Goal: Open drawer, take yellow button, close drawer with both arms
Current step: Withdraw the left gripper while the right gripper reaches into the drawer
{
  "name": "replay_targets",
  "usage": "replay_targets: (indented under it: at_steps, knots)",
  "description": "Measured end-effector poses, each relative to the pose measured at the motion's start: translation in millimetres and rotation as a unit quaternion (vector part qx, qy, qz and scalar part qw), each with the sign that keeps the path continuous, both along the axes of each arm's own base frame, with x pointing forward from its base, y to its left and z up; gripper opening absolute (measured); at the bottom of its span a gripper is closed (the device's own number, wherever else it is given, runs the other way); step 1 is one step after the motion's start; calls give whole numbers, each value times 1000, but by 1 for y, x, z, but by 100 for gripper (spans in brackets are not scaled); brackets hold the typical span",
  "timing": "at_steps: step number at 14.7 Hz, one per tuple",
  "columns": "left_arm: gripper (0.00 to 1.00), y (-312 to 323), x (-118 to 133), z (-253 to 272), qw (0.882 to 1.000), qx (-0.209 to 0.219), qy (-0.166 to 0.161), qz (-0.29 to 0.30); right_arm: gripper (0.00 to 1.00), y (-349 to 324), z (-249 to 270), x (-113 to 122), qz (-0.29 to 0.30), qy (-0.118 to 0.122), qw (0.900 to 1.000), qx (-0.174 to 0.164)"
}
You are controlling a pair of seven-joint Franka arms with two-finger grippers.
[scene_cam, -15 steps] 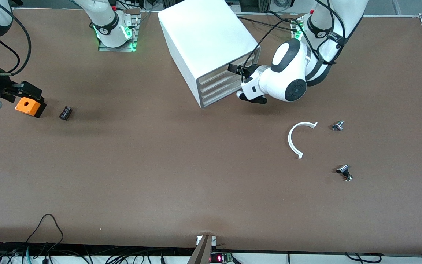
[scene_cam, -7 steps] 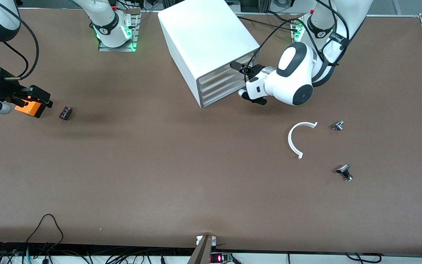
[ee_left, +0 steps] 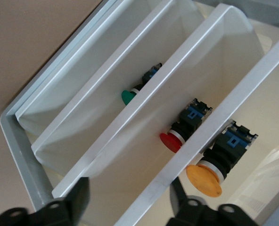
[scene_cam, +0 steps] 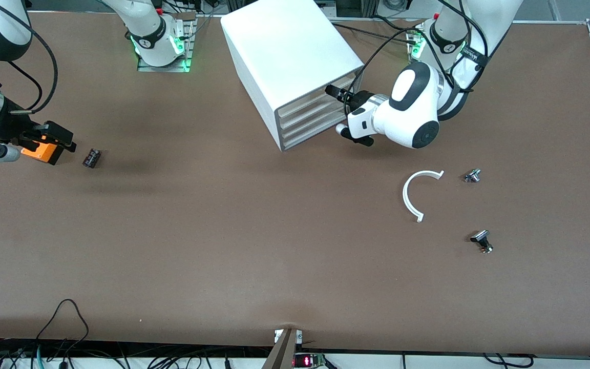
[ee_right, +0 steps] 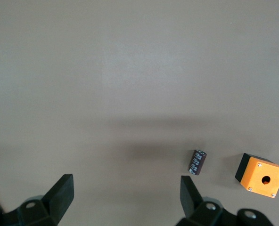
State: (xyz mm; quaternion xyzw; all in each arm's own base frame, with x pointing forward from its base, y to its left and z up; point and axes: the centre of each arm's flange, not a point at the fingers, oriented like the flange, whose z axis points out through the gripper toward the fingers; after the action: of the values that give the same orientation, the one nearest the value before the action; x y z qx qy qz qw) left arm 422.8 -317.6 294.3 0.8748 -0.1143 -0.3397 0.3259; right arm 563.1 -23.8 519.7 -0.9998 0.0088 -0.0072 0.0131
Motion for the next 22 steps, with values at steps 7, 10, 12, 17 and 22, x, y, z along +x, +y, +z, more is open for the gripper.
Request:
replay_targets:
  at_steps: [7,10,12,17,22]
  knots:
    - [29,-2,4,6,999,-29,-12,-6,100,12,-3,2,10,3,1000,0]
    - [28,24,29,10,999,-30,-34,14,100,20,-9,5,17,6,1000,0]
    - [28,58,62,19,997,-18,-72,34,100,26,-10,6,23,6,1000,0]
    - [28,102,105,33,988,-4,-137,66,100,31,-15,9,27,11,1000,0]
    - [45,109,115,38,984,0,-157,81,100,82,-25,15,54,15,998,37]
